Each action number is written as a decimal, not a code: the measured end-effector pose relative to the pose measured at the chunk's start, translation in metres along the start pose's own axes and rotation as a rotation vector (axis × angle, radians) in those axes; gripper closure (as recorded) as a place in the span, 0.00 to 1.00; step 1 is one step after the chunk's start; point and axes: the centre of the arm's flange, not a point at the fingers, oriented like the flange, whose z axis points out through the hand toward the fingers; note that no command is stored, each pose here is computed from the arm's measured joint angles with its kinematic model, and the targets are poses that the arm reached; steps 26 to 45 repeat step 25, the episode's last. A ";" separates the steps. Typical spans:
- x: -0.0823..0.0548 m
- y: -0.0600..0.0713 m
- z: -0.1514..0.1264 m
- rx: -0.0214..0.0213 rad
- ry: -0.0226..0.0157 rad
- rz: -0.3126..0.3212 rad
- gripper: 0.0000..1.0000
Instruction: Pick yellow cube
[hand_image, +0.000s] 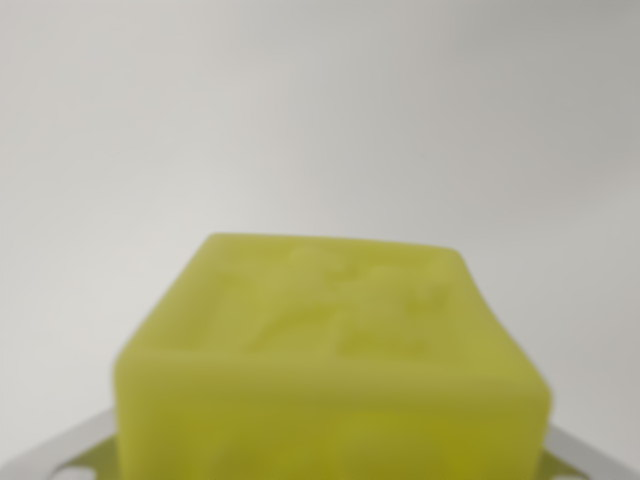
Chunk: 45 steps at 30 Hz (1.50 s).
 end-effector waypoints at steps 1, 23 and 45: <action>0.000 0.000 -0.003 0.0002 0.0001 0.000 1.00; 0.000 0.000 -0.033 0.0002 0.0001 0.000 1.00; 0.000 0.000 -0.033 0.0002 0.0001 0.000 1.00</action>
